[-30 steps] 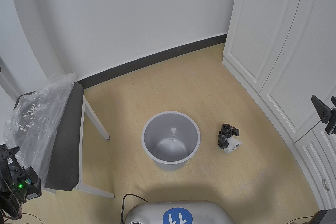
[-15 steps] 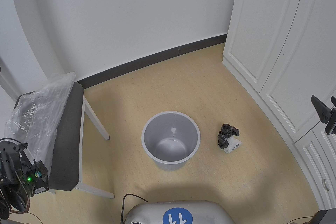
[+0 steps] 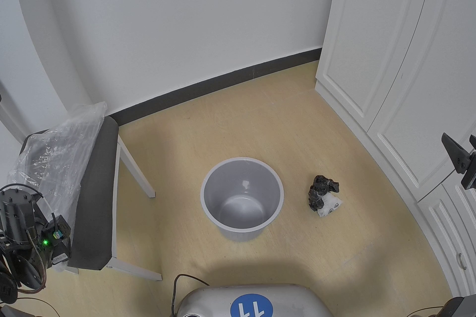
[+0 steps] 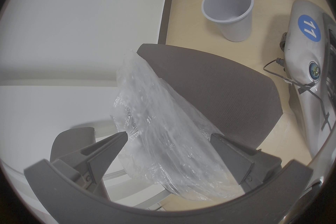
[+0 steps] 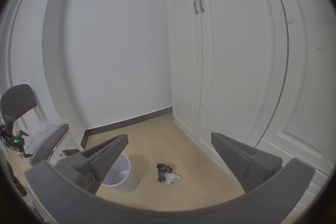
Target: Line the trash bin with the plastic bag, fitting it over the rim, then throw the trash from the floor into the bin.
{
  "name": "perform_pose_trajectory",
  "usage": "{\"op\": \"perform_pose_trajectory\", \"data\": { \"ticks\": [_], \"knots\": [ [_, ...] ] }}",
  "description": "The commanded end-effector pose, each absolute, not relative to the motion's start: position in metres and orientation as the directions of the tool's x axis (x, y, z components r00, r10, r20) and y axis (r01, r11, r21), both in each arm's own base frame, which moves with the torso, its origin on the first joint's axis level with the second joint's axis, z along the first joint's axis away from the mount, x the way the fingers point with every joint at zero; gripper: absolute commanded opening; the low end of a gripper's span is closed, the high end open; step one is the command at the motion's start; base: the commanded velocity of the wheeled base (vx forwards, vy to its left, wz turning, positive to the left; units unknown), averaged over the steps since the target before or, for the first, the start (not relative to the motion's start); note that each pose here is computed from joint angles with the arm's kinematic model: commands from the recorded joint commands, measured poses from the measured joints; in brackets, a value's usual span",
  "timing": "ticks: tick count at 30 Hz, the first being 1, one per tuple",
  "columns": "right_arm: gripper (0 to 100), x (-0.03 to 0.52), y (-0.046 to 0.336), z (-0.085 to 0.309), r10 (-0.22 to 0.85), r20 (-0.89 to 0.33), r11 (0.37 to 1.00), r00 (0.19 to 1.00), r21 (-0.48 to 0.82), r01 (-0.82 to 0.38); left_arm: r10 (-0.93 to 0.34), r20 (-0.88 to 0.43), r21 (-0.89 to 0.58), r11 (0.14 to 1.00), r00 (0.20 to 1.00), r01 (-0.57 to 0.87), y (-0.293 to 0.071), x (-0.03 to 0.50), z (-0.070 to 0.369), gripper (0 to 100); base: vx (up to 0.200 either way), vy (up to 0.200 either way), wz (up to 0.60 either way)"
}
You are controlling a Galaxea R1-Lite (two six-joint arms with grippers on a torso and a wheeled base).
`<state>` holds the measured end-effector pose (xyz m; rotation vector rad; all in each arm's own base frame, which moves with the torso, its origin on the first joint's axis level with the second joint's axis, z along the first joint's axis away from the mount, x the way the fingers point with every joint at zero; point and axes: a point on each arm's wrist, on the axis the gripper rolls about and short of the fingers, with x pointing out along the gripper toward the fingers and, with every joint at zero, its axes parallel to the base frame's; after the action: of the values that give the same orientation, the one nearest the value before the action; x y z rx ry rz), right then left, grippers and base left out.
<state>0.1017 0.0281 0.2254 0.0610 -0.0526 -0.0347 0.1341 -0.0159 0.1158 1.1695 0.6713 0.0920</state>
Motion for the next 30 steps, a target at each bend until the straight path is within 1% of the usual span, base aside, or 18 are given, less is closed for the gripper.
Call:
{"op": "perform_pose_trajectory", "data": {
  "ticks": [1, 5, 6, 10, 19, 30],
  "knots": [
    [100, 0.102, 0.028, 0.226, -0.036, 0.053, 0.998, 0.998, 0.063, 0.032, 0.415, -0.417, 0.877, 0.418, 0.809, 0.237, -0.013, 0.131, 0.12, 100, 0.0, 0.0, 0.0],
    [100, 0.101, 0.028, 0.226, -0.036, 0.055, 0.997, 0.998, 0.064, 0.032, 0.426, -0.405, 0.878, 0.427, 0.809, 0.214, -0.01, 0.13, 0.123, 100, 0.0, 0.0, 0.0],
    [100, 0.101, 0.028, 0.226, -0.036, 0.057, 0.997, 0.998, 0.064, 0.032, 0.45, -0.386, 0.881, 0.439, 0.805, 0.177, -0.005, 0.128, 0.127, 100, 0.0, 0.0, 0.0],
    [100, 0.102, 0.028, 0.225, -0.036, 0.051, 0.998, 0.998, 0.062, 0.033, 0.478, -0.379, 0.88, 0.45, 0.792, 0.149, 0.001, 0.128, 0.129, 100, 0.0, 0.0, 0.0],
    [100, 0.102, 0.028, 0.225, -0.034, 0.048, 0.998, 0.998, 0.061, 0.031, 0.464, -0.44, 0.859, 0.467, 0.769, 0.209, 0.003, 0.136, 0.12, 100, 0.0, 0.0, 0.0],
    [100, 0.102, 0.028, 0.225, -0.03, 0.051, 0.998, 0.998, 0.062, 0.026, 0.464, -0.452, 0.856, 0.465, 0.762, 0.225, 0.002, 0.139, 0.118, 100, 0.0, 0.0, 0.0]
  ]
}}
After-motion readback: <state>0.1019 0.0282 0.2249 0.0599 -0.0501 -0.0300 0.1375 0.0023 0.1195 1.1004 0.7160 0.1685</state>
